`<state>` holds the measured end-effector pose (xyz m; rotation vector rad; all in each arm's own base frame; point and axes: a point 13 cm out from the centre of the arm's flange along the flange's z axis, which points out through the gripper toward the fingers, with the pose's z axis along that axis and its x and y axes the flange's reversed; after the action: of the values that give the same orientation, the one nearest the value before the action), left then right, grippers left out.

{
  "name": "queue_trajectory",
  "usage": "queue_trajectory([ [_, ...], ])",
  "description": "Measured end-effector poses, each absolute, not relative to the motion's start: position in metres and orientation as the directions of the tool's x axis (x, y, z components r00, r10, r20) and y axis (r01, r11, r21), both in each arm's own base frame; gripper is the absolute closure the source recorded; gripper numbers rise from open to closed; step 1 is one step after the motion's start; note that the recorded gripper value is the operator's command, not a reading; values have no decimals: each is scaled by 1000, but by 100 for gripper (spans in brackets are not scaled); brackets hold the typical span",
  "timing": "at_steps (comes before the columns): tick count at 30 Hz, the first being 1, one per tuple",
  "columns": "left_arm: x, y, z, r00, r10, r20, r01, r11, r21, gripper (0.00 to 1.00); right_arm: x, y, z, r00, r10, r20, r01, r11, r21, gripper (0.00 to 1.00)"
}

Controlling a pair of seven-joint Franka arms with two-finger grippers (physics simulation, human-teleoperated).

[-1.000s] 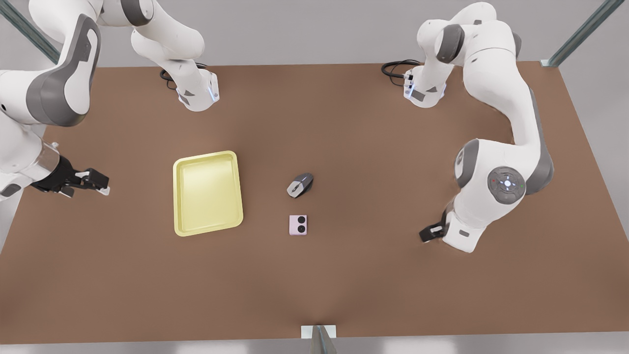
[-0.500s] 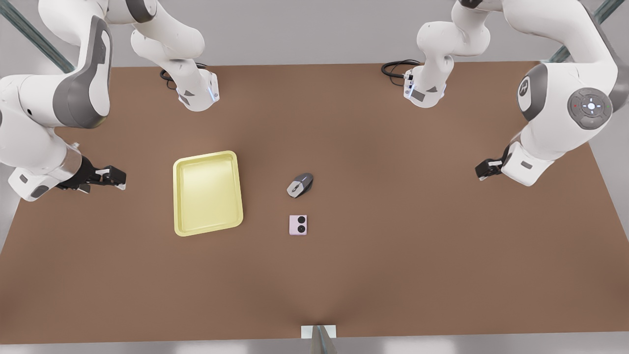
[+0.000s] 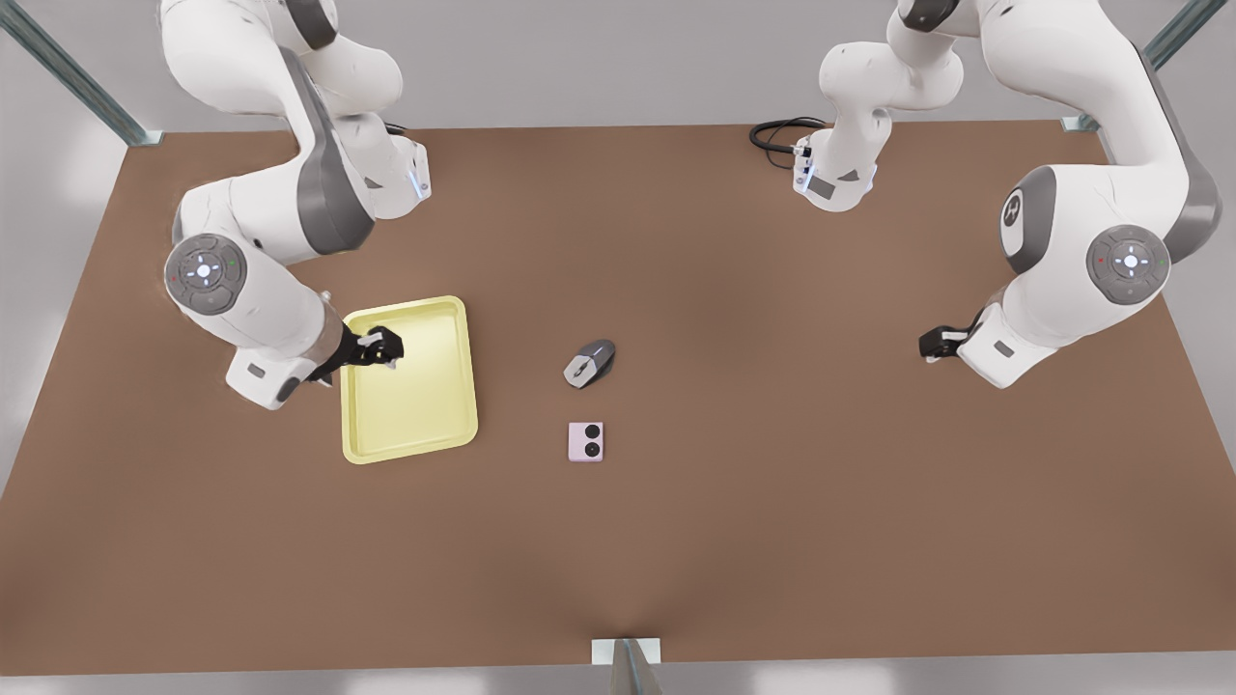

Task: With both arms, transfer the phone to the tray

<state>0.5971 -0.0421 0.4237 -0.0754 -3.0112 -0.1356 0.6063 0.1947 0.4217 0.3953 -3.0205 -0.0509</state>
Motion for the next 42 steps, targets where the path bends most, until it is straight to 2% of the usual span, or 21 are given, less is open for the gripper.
queue_trajectory([
  [4,599,-42,419,-988,68,136,80,993,83,0,600,298,367,-954,-279,112,-272,960,73,0],
  [8,599,-42,418,-987,89,137,100,992,79,0,608,371,308,-969,-223,106,-215,973,81,0],
  [13,600,-42,416,-984,107,141,119,990,76,0,606,417,243,-989,-100,107,-94,994,59,0],
  [23,601,-42,408,-979,134,153,146,987,72,0,608,452,133,-986,136,98,141,989,47,0],
  [29,602,-42,405,-977,144,157,156,985,71,0,609,463,96,-971,229,67,232,972,43,0],
  [33,603,-42,404,-976,149,157,161,984,70,0,597,454,66,-968,247,46,247,969,4,0],
  [42,605,-41,402,-976,155,155,167,984,69,0,595,465,45,-956,292,6,292,956,21,0],
])
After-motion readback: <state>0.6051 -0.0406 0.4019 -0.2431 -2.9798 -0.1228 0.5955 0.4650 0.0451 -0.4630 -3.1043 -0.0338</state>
